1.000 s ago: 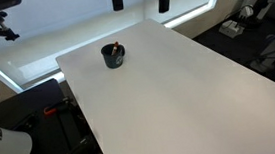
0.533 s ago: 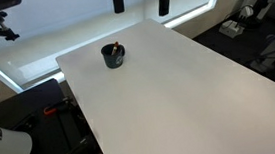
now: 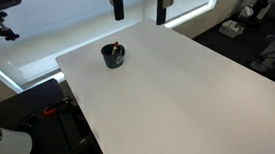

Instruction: Remove the orange marker from the cup and put it on the table

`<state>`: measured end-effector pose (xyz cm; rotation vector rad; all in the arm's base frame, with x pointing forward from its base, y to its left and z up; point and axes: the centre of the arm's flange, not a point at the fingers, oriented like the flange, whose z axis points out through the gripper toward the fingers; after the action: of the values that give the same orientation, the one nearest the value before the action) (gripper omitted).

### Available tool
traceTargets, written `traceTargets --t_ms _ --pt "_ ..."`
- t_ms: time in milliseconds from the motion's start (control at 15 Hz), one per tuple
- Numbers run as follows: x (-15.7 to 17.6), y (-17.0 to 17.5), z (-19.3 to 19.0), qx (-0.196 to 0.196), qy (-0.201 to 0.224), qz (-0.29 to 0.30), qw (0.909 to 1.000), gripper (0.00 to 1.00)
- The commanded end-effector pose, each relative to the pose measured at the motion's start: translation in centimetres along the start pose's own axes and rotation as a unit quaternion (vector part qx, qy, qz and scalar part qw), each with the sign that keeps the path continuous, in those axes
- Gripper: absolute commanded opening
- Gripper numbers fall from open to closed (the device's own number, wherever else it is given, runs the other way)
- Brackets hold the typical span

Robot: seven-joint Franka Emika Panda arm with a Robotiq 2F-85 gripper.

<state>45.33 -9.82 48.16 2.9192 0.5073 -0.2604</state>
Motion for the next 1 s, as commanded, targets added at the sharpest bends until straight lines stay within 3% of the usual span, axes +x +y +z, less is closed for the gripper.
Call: traceTargets --t_ms 0,467,933 --pt "0.9 0.0 0.3 0.006 0.000 0.005 1.0000 1.00" --pt "4.9 -2.7 1.6 -0.005 0.001 -0.008 1.0000 1.00" --pt "13.1 -11.5 3.6 -0.014 0.020 -0.044 0.9987 1.00"
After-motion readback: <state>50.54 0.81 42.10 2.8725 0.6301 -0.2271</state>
